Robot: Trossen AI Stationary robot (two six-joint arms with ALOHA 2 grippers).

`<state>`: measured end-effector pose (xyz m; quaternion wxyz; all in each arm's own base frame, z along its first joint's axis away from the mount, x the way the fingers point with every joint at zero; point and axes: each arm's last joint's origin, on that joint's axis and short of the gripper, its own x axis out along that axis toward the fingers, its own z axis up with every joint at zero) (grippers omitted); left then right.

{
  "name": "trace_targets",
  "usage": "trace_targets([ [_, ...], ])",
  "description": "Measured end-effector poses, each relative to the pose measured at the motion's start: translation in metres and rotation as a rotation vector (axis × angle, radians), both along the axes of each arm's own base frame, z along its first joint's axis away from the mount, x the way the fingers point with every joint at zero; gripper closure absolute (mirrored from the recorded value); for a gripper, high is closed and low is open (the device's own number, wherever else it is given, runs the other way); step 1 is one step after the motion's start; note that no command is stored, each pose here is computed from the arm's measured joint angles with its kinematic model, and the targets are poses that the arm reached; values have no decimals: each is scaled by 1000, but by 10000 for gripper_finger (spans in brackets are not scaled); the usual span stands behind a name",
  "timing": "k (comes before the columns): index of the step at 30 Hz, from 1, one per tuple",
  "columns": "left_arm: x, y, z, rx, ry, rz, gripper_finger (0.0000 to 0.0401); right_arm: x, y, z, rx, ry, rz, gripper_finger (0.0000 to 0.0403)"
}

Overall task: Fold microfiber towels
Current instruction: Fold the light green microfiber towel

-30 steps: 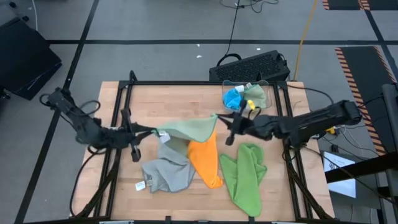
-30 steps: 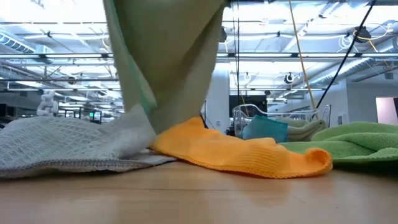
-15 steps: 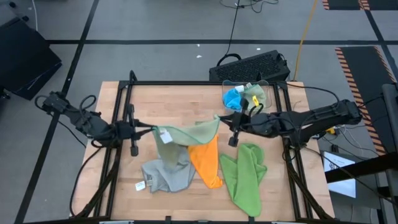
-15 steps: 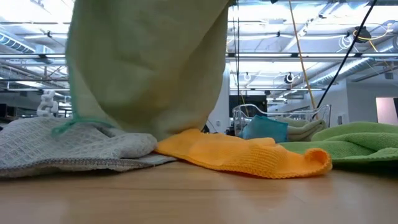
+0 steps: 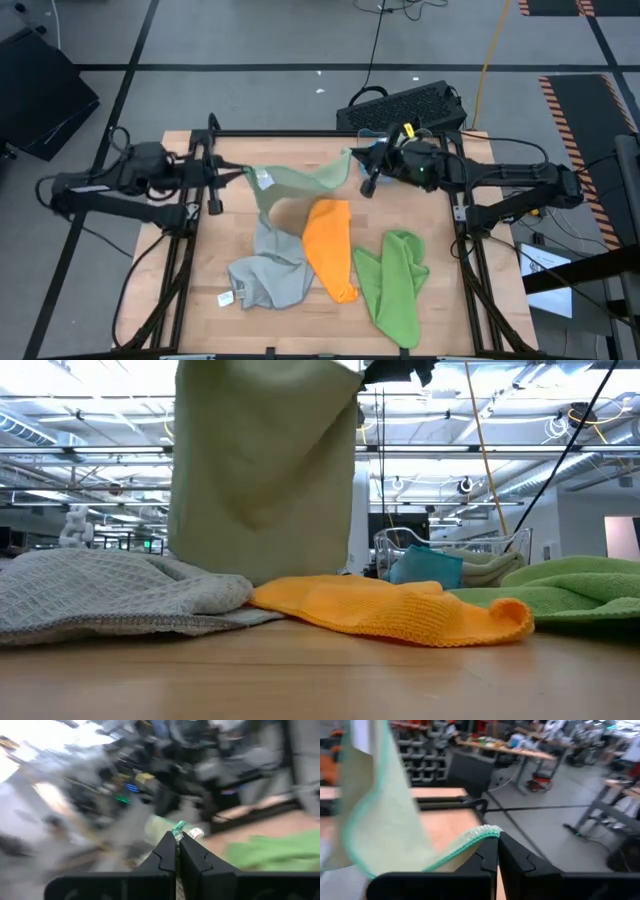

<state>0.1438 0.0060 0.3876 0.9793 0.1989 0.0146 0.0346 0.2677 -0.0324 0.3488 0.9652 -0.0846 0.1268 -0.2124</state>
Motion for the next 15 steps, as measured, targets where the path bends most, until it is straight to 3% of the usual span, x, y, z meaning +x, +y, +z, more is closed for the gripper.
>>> trace_targets([
  [3,0,1,-11,-169,115,-128,388,-5,17,-1,37,30,59,403],
  [6,-4,-2,-25,-320,273,-178,372,-11,40,-4,94,74,132,403],
  [11,-6,-8,-51,-410,475,-139,361,-17,78,-11,196,125,290,403],
  [15,7,-14,-73,-437,477,-109,360,-15,101,-22,212,192,356,403],
])
